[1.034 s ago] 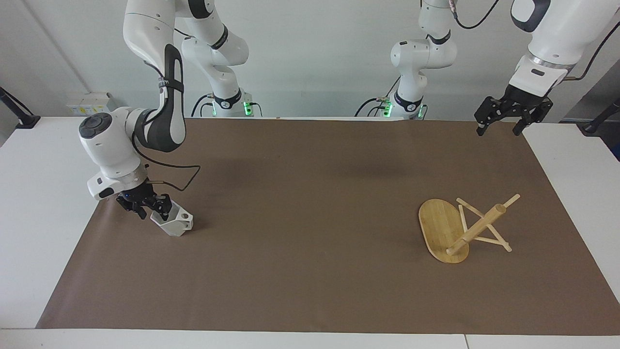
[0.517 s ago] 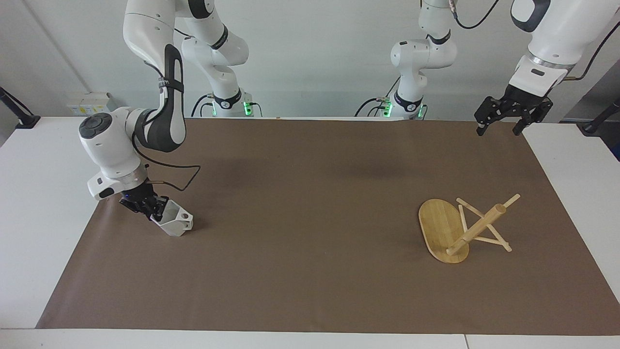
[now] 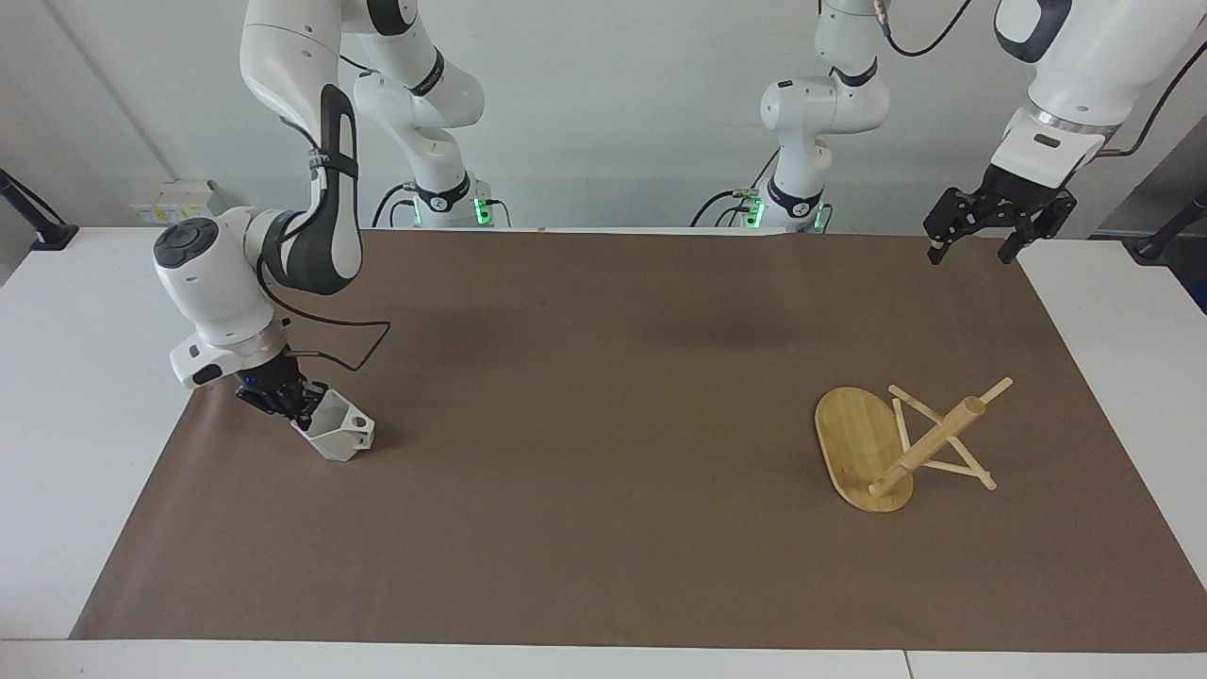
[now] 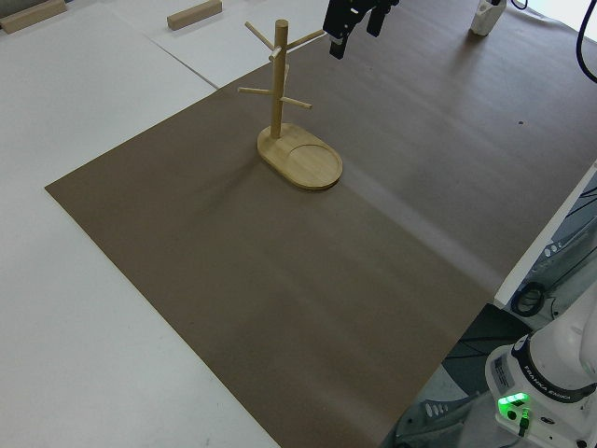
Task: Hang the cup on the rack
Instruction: 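Close the right gripper on the white cup's rim, then lift the cup with the right gripper while the left gripper approaches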
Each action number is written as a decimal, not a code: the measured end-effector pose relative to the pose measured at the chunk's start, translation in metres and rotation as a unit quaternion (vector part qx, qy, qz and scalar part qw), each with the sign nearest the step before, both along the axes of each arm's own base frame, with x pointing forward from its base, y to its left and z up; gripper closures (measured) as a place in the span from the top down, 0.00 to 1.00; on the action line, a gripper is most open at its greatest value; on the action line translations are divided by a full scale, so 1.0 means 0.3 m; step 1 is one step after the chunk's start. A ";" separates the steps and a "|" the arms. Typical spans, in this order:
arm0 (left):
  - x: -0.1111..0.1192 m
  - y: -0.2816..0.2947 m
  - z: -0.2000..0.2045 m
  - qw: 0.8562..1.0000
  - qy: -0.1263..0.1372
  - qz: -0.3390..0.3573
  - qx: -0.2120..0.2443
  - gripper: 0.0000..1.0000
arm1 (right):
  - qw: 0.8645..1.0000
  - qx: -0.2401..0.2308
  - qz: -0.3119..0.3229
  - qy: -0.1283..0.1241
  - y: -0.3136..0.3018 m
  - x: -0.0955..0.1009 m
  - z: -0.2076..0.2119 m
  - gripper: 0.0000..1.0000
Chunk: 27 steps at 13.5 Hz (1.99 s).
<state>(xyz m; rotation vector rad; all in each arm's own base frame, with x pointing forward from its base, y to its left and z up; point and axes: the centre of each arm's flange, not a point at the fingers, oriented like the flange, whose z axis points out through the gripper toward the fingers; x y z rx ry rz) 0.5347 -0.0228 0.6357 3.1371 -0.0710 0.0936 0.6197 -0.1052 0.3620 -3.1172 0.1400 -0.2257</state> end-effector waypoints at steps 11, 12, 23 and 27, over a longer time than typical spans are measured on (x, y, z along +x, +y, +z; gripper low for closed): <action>-0.006 -0.003 -0.006 1.000 0.009 -0.001 0.000 1.00 | 1.000 0.012 0.016 0.018 0.052 0.004 0.126 0.04; -0.014 -0.003 -0.012 1.000 0.020 -0.001 0.001 1.00 | 1.000 0.014 0.021 0.019 0.070 -0.001 0.157 0.04; -0.197 -0.110 -0.071 0.977 0.156 0.144 -0.029 1.00 | 0.993 0.033 0.112 0.011 0.414 -0.098 0.543 0.04; -0.233 -0.224 -0.124 0.910 0.185 0.361 -0.085 1.00 | 0.984 0.145 0.100 0.015 0.498 -0.154 0.640 0.04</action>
